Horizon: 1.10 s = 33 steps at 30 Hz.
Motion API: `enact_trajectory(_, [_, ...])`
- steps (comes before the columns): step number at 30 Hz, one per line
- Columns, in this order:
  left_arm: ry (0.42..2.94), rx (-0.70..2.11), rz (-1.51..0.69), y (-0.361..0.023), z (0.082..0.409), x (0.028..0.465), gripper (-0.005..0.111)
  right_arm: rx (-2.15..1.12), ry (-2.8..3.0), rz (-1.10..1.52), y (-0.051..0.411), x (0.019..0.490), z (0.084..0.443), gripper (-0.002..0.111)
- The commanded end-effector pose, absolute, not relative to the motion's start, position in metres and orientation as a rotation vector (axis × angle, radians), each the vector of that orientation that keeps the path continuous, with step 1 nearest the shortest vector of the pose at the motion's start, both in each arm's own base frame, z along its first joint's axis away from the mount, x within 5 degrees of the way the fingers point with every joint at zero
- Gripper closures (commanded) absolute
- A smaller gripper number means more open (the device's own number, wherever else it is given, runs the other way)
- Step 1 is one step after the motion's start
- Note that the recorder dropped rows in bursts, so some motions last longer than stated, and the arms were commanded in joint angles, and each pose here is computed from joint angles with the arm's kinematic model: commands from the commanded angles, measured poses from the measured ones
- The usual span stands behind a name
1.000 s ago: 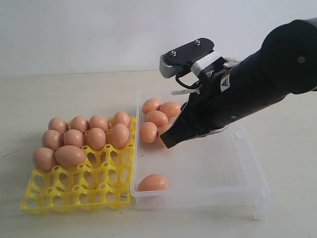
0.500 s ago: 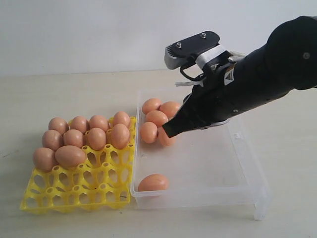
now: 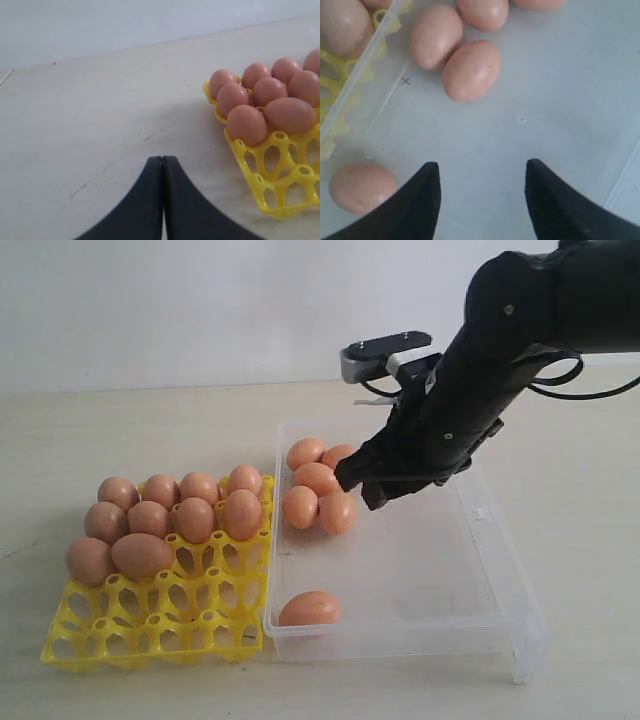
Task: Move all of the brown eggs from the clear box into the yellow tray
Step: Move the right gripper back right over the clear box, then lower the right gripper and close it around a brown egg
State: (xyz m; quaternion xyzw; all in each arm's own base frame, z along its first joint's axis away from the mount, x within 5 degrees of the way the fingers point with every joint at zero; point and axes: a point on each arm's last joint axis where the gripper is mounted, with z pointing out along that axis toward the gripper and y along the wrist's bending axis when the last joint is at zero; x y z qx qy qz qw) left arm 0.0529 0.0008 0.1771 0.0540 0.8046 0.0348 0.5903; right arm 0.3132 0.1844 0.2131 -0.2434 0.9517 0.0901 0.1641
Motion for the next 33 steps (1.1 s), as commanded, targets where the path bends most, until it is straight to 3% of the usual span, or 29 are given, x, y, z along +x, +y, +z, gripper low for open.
enact_trajectory(1, [1.857, 0.122, 0.070, 0.000, 0.179, 0.053, 0.107, -0.602, 2.751, 0.261, 0.192, 0.332, 0.209, 0.056])
enact_trajectory(8, [1.857, 0.122, 0.070, 0.000, 0.179, 0.053, 0.107, -0.523, 2.770, 0.310, 0.211, 0.362, 0.209, 0.056])
enact_trajectory(19, [1.857, 0.122, 0.070, 0.000, 0.179, 0.053, 0.107, -0.490, 2.803, 0.341, 0.229, 0.391, 0.169, 0.056])
enact_trajectory(33, [1.857, 0.122, 0.070, 0.000, 0.179, 0.053, 0.107, -0.517, 2.846, 0.279, 0.226, 0.402, 0.158, 0.056])
